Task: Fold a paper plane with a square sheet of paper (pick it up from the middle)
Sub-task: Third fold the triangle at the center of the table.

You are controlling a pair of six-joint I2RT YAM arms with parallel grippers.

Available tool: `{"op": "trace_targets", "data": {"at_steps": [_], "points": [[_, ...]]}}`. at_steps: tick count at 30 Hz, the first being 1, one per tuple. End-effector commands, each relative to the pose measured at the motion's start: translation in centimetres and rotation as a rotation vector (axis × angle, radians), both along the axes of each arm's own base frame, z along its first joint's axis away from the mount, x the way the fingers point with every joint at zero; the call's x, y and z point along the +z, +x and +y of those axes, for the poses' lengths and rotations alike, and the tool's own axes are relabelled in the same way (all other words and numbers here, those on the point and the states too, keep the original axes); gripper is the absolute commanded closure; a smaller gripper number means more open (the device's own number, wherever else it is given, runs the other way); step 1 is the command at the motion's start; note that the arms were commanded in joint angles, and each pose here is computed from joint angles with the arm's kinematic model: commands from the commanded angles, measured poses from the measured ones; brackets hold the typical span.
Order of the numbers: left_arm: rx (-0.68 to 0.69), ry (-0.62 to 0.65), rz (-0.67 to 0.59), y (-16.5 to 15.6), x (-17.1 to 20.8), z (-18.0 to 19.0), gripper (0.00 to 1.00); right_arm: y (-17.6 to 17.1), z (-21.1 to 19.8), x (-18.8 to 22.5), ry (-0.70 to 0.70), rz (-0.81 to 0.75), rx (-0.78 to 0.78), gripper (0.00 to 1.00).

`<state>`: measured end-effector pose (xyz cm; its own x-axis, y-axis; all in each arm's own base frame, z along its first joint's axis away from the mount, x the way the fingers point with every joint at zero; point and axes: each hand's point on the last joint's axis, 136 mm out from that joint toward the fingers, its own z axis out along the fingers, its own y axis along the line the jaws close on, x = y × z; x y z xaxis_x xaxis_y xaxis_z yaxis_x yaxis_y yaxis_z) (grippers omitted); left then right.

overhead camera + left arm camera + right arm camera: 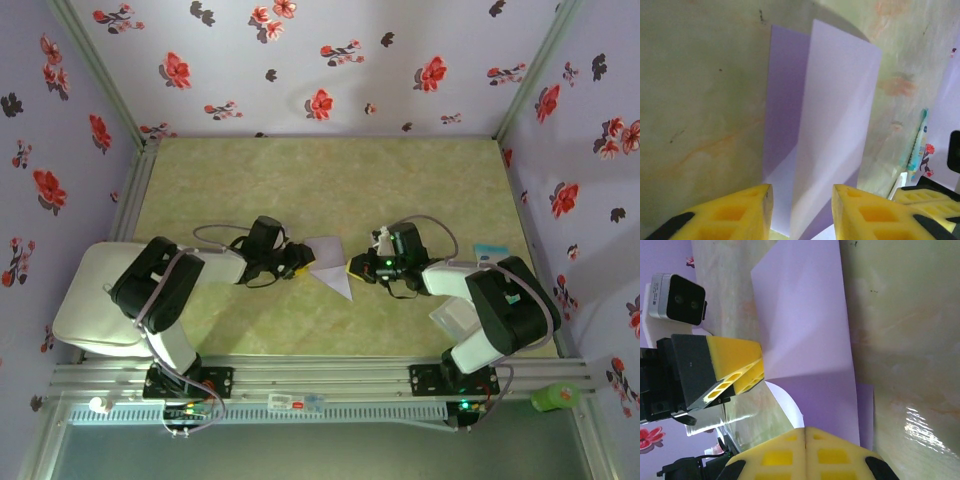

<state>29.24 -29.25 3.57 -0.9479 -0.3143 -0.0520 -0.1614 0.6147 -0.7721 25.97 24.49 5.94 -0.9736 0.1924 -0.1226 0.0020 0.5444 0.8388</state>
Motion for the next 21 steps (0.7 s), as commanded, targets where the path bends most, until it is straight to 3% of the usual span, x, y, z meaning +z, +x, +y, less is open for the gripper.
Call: {"op": "trace_targets", "data": {"at_steps": [1, 8, 12, 15, 18, 21], "points": [[0.003, -0.028, -0.002, 0.8, 0.2, -0.5, 0.66, -0.3, -0.1, 0.2, 0.021, -0.002, 0.007, 0.97], [0.016, -0.052, -0.001, 1.0, -0.1, -0.7, 0.81, -0.5, -0.9, -1.0, -0.027, 0.01, 0.006, 0.95], [0.026, -0.077, -0.015, 1.2, 0.2, -0.9, 0.98, -0.8, -1.2, -1.5, -0.07, 0.02, 0.016, 0.87], [0.039, -0.077, -0.026, 1.2, 0.4, -0.7, 0.99, -0.9, -1.2, -0.8, -0.072, -0.004, 0.039, 0.77], [0.066, -0.085, -0.049, 1.3, 0.8, -0.6, 1.0, -0.9, -3.1, -1.2, -0.214, -0.021, 0.011, 0.63], [0.1, -0.072, -0.065, 1.2, 1.0, -0.3, 1.0, -0.8, -4.9, -0.6, -0.335, -0.072, -0.029, 0.58]]}}
